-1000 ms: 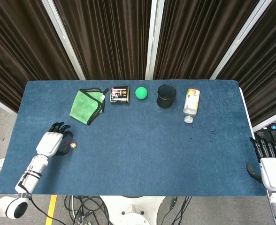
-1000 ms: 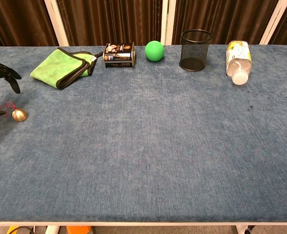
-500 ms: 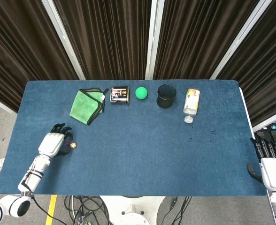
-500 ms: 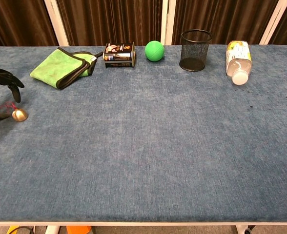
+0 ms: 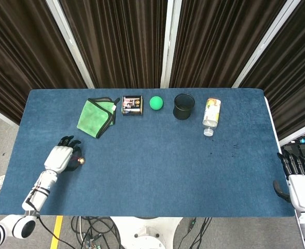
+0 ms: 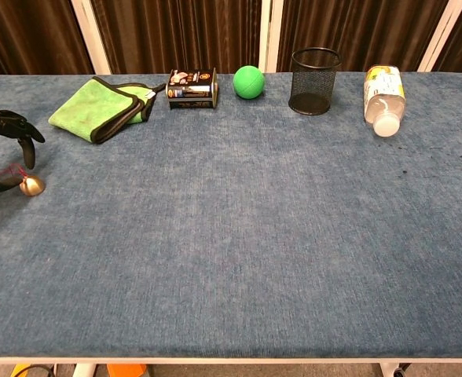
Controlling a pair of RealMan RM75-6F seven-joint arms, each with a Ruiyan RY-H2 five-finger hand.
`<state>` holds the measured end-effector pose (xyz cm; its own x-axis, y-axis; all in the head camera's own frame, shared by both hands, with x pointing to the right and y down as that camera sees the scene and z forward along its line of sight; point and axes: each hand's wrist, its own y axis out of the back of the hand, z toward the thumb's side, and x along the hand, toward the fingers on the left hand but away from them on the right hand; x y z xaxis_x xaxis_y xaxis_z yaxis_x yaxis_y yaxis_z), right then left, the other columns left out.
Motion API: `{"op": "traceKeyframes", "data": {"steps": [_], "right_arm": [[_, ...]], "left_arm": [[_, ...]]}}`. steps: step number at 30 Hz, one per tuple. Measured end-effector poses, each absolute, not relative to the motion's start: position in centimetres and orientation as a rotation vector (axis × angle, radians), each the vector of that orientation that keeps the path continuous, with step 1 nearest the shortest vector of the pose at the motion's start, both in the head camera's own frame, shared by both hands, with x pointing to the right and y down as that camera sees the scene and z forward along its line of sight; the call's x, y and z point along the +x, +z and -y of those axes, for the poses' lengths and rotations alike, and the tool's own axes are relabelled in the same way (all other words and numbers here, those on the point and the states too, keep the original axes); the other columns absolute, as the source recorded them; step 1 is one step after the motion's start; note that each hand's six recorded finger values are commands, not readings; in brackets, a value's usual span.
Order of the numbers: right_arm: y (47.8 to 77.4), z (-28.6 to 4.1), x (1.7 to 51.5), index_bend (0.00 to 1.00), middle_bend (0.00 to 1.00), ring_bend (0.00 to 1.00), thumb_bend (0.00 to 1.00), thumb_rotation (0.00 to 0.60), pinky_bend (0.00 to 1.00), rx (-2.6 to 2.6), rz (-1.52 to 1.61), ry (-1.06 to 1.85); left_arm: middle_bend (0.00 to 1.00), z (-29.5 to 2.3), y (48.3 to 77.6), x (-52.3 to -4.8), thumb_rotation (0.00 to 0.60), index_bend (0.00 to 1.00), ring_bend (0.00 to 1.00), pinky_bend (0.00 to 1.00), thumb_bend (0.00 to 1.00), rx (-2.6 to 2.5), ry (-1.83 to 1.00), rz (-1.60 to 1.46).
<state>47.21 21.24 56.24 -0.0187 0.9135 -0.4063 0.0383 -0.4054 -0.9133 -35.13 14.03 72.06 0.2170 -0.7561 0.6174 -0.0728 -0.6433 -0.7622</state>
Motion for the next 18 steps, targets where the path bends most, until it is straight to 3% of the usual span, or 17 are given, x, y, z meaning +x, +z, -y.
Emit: {"op": "traceKeyframes", "data": {"steps": [18], "right_arm": [[56.37, -21.21, 47.31, 0.0, 0.0, 0.0, 0.32, 0.6, 0.0, -1.526, 1.027, 1.522]], "left_arm": [[0.2, -13.77, 72.27, -35.05, 0.6, 0.52, 0.01, 0.06, 0.37, -1.881, -1.474, -0.761]]}}
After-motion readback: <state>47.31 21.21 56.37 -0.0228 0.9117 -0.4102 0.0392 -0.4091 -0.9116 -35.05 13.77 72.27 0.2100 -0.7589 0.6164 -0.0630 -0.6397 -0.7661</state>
